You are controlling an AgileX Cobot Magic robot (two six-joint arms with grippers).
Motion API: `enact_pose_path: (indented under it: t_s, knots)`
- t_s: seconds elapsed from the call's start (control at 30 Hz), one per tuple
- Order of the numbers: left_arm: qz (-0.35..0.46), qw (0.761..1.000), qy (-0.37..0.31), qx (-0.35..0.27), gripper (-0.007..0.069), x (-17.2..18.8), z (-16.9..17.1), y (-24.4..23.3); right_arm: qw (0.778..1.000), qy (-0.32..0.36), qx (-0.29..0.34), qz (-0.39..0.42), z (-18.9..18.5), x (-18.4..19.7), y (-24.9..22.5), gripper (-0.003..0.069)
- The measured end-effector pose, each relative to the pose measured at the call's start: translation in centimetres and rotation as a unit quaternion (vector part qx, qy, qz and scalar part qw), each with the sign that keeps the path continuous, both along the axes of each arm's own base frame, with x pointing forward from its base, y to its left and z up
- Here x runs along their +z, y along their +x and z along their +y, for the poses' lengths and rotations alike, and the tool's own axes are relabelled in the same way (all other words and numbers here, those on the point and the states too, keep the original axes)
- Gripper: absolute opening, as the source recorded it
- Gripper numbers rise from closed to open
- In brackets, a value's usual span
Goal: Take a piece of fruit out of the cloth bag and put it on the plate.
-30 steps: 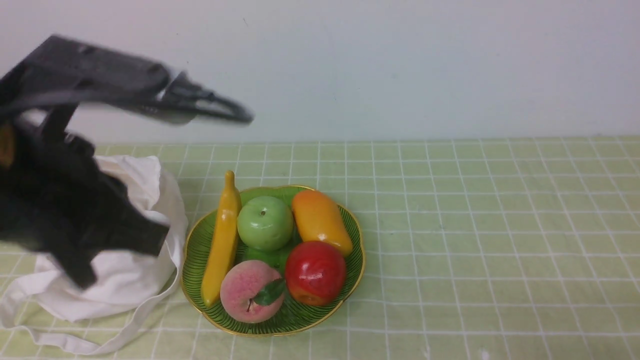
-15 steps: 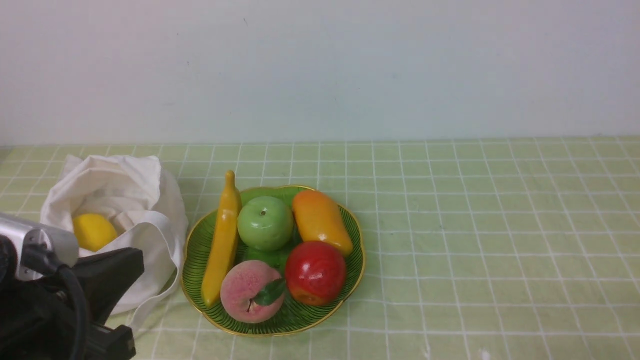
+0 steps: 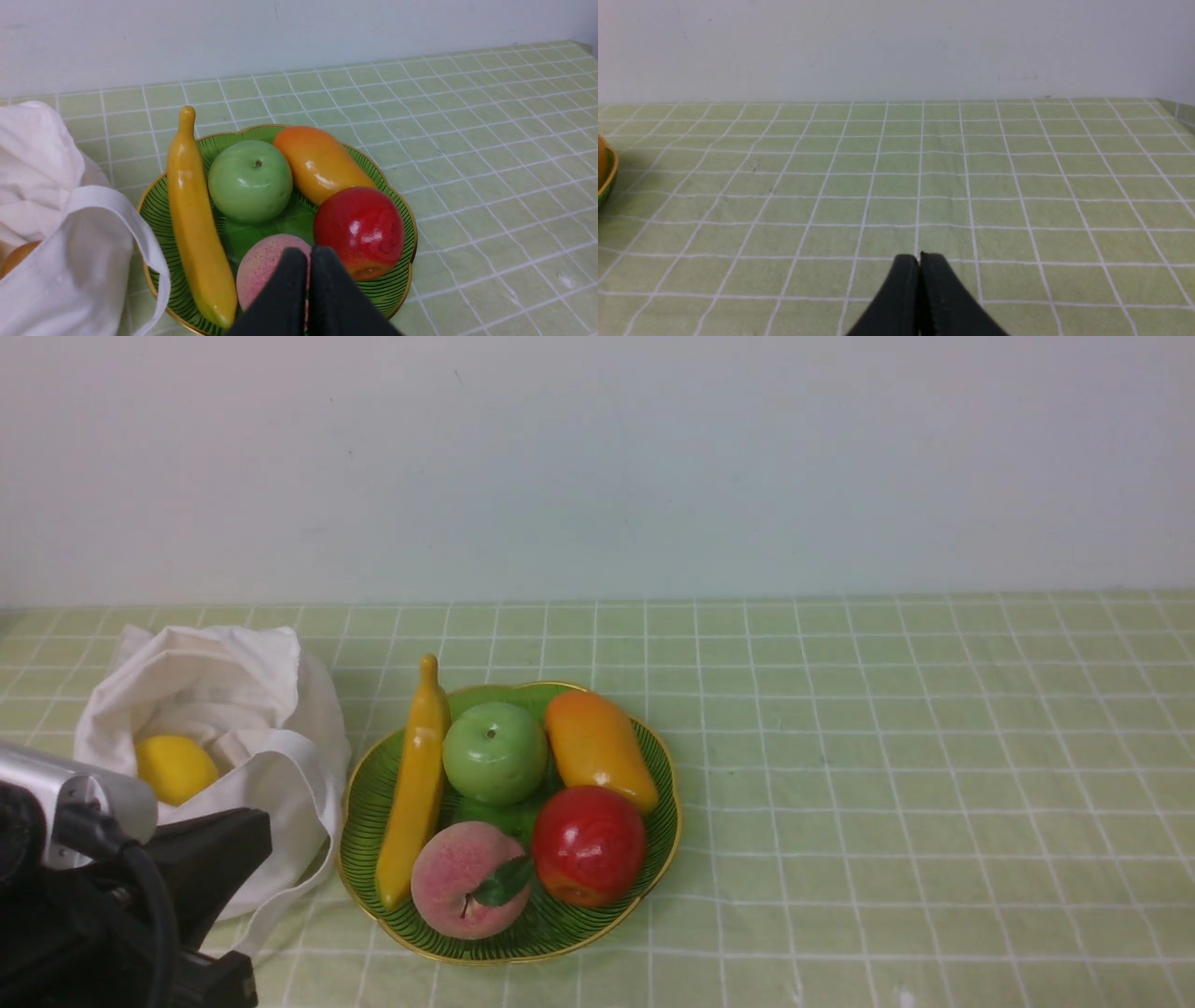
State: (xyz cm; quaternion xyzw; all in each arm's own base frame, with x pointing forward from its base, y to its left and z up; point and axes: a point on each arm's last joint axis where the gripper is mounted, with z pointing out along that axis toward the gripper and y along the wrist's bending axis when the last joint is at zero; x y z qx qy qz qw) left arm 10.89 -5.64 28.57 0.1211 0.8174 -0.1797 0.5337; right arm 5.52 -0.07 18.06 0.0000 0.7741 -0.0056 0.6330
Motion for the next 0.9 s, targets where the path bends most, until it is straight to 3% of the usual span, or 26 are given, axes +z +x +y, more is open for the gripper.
enact_pose_path:
  t_s: [0.33, 0.47, 0.53, 0.7, 0.9]
  knots:
    - [-0.028, 0.999, 0.035, -0.004, -0.0008, -2.3, 1.3, -1.9, 1.000, 0.000, 0.000, 0.000, 0.0, 0.0, 0.0, -0.0015]
    - [-0.049, 0.998, 0.022, 0.035, -0.0008, -4.2, 2.8, -3.5, 1.000, 0.000, 0.000, 0.000, 0.0, 0.0, 0.0, -0.0015]
    - [-0.071, 0.993, 0.013, 0.093, -0.0008, -6.3, 4.1, -4.8, 1.000, 0.000, 0.000, 0.000, 0.0, 0.0, 0.0, -0.0015]
    - [-0.091, 0.982, 0.011, 0.166, -0.0008, -8.9, 5.2, -5.7, 1.000, 0.000, 0.000, 0.000, 0.0, 0.0, 0.0, -0.0015]
    - [-0.066, 0.977, 0.021, 0.199, -0.0008, -10.9, 5.5, -5.5, 1.000, 0.000, 0.000, 0.000, 0.0, 0.0, 0.0, -0.0015]
